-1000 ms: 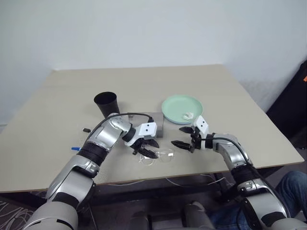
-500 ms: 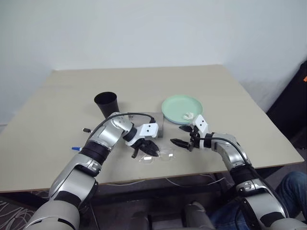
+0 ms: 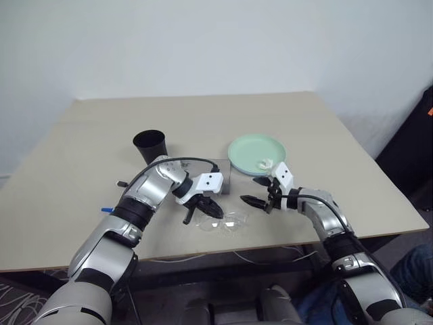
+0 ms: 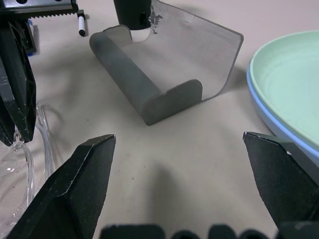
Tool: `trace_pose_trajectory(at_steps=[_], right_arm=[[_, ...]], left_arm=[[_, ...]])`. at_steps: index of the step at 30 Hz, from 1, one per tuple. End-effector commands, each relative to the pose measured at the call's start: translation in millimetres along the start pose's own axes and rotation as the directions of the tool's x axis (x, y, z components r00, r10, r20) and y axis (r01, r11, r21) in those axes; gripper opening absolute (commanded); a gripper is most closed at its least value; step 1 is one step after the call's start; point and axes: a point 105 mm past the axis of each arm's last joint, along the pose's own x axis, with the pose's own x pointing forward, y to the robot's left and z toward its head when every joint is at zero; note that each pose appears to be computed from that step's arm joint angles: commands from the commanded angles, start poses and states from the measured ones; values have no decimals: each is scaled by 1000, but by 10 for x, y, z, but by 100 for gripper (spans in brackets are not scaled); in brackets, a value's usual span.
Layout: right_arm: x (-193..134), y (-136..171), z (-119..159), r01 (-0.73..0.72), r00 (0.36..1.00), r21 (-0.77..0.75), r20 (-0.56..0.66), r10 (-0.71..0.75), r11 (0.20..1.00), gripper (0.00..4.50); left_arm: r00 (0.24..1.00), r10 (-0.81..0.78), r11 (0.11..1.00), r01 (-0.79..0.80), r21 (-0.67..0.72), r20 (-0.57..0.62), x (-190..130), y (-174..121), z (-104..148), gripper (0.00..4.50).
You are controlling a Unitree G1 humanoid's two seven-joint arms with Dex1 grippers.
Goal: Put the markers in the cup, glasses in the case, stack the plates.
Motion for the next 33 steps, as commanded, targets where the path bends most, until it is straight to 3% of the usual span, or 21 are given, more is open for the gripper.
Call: trace_pose_trajectory(at_steps=[1,15,20,26,33], right_arm=[[-5,-64,191,20,998,-34,60,-18,999,445],[-29,-188,199,68,996,-33,61,-66,997,445],[-57,-244,181,85,995,-33,53,-83,996,445],[-46,-109,199,-7,998,-29,57,8,1000,445],[-46,-40,241,-52,996,-22,67,53,998,445]], left_arm=[[999,43,998,-43,45,3,-126,76,115,5],[984,91,994,-101,53,155,-513,158,506,5],[969,218,972,-226,66,114,-772,312,450,5],[895,437,877,-446,180,91,-1043,658,445,5],[862,504,830,-499,248,51,-1125,784,373,5]])
